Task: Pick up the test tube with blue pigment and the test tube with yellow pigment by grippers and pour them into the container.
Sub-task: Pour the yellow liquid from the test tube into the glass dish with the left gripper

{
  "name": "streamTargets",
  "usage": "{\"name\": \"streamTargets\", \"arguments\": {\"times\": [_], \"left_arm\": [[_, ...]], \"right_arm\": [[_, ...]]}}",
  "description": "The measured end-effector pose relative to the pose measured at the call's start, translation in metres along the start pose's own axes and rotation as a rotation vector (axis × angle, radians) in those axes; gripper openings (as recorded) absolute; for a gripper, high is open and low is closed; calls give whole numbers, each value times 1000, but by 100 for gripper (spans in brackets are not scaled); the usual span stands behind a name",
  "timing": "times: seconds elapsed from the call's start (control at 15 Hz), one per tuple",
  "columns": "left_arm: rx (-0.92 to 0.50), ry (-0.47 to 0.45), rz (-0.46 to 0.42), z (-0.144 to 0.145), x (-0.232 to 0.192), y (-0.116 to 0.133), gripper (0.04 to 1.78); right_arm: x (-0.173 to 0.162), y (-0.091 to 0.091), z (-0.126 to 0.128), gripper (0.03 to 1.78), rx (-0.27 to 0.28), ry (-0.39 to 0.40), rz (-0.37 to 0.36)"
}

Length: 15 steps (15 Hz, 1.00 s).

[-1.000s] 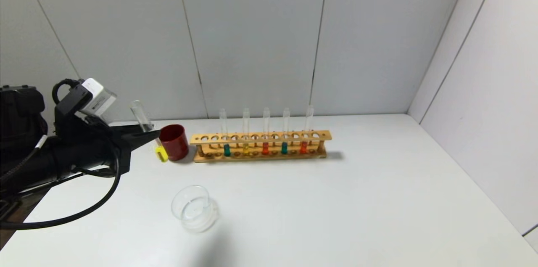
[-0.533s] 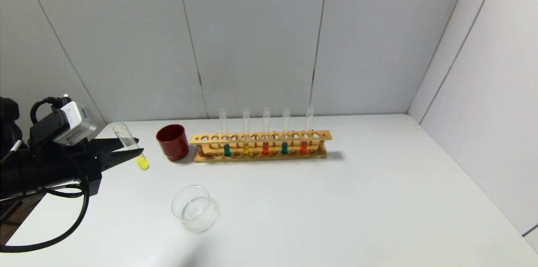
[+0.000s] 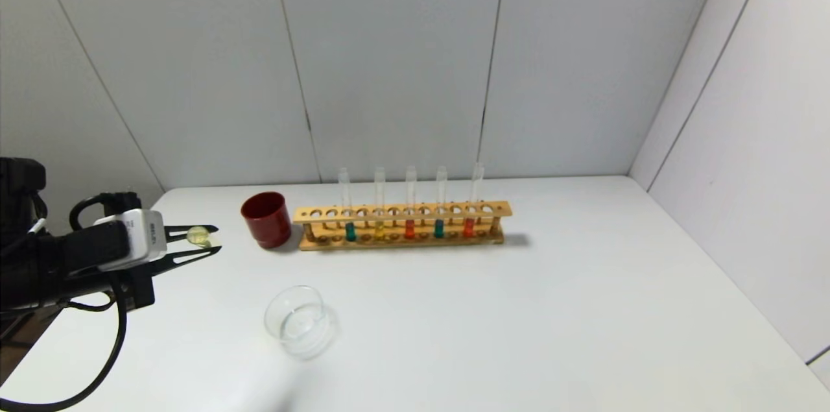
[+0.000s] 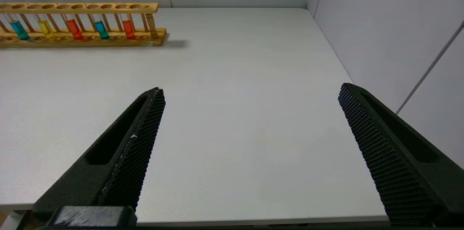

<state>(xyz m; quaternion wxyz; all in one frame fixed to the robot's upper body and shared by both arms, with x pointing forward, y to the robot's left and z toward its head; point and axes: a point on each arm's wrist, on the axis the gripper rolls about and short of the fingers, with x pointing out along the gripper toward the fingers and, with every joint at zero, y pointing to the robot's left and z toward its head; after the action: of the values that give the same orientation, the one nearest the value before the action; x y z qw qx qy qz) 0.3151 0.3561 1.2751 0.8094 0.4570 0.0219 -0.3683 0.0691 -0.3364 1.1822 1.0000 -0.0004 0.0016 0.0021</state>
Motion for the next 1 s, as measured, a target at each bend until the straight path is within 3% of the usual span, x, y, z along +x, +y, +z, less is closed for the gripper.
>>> {"name": "streamTargets", "arguments": {"times": [0.4, 1.0], "left_arm": [[191, 72, 2, -5, 2, -3, 31], [420, 52, 27, -16, 18, -10, 31]], "right_arm": [[0, 0, 0, 175, 0, 0, 0], [0, 0, 0, 175, 0, 0, 0]]}}
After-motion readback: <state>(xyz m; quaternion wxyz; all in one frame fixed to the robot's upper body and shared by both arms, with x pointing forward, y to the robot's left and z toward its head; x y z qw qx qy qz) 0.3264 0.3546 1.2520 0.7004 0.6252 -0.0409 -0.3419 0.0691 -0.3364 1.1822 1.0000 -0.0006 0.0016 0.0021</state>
